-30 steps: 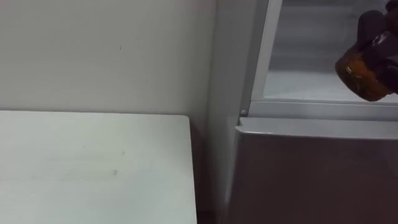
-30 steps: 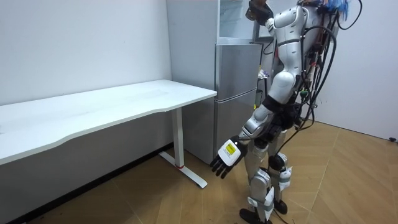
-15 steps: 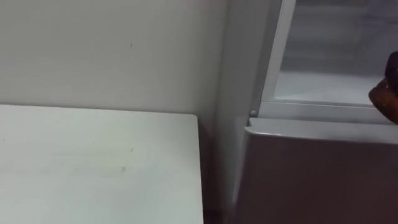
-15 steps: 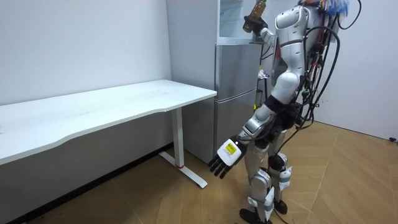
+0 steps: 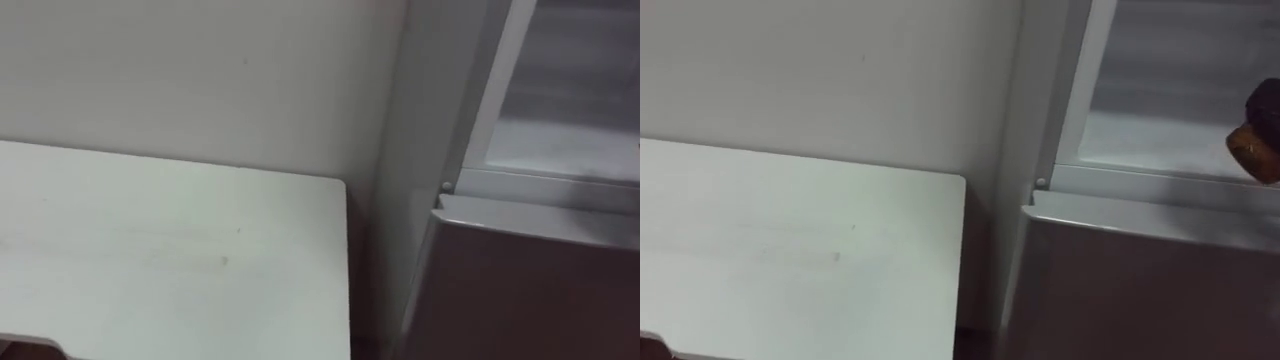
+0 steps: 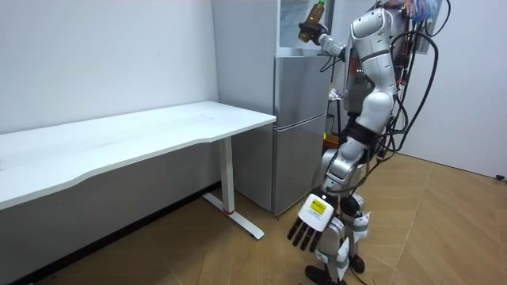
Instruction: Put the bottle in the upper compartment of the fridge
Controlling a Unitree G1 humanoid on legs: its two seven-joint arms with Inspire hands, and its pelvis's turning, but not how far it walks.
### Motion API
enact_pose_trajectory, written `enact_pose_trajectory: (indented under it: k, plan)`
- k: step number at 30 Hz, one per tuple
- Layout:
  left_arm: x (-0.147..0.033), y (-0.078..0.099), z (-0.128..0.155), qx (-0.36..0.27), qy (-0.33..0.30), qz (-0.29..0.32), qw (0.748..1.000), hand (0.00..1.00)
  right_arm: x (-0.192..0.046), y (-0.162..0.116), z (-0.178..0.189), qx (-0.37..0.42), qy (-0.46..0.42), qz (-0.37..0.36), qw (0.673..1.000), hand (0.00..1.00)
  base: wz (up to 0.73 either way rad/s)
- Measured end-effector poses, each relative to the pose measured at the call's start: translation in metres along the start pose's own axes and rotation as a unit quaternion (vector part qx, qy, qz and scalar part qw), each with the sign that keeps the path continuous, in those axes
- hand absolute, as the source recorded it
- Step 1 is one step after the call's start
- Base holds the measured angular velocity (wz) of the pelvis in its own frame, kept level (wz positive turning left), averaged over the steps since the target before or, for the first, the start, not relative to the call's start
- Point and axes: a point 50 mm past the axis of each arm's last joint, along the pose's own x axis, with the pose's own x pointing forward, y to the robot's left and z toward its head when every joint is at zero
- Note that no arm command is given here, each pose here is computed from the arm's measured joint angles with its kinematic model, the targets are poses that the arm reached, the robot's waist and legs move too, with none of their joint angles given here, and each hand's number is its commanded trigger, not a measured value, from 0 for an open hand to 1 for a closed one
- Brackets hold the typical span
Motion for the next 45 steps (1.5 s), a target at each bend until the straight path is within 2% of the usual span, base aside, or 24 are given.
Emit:
enact_pose_trajectory:
  k: [10,18,23,29,33,39,43,44,45]
  plan:
    - [-0.001,0.007,-0.012,-0.021,0.028,0.014,0.999,0.0,0.004,-0.003,0.0,-0.011,0.005,-0.009,1.0,1.0,0.15]
    - [-0.009,0.012,-0.036,-0.022,0.056,0.035,0.998,0.0,0.005,-0.008,-0.013,-0.031,0.033,-0.03,0.999,1.0,0.06]
    - [-0.009,0.019,-0.037,-0.031,0.059,0.052,0.996,0.0,0.008,-0.016,-0.014,-0.117,-0.002,-0.054,0.992,1.0,0.15]
    - [-0.008,0.024,-0.028,-0.043,0.039,0.058,0.997,0.0,0.017,-0.028,-0.013,-0.209,-0.033,-0.074,0.974,1.0,0.12]
    - [-0.007,0.027,-0.013,-0.043,0.015,0.064,0.997,0.0,0.024,-0.021,-0.01,-0.258,-0.058,-0.067,0.962,1.0,0.07]
    - [-0.007,0.034,0.008,-0.035,-0.018,0.071,0.997,0.0,0.038,-0.027,-0.017,-0.29,-0.027,-0.071,0.954,1.0,0.15]
    - [-0.008,0.037,0.012,-0.032,-0.019,0.072,0.997,0.0,0.045,-0.028,-0.016,-0.271,0.004,-0.069,0.96,1.0,0.04]
    - [-0.008,0.037,0.015,-0.029,-0.022,0.071,0.997,0.0,0.048,-0.03,-0.015,-0.272,0.011,-0.065,0.96,0.61,0.0]
    - [-0.007,0.037,0.016,-0.026,-0.021,0.07,0.997,0.0,0.052,-0.031,-0.015,-0.277,0.02,-0.057,0.959,0.0,-0.05]
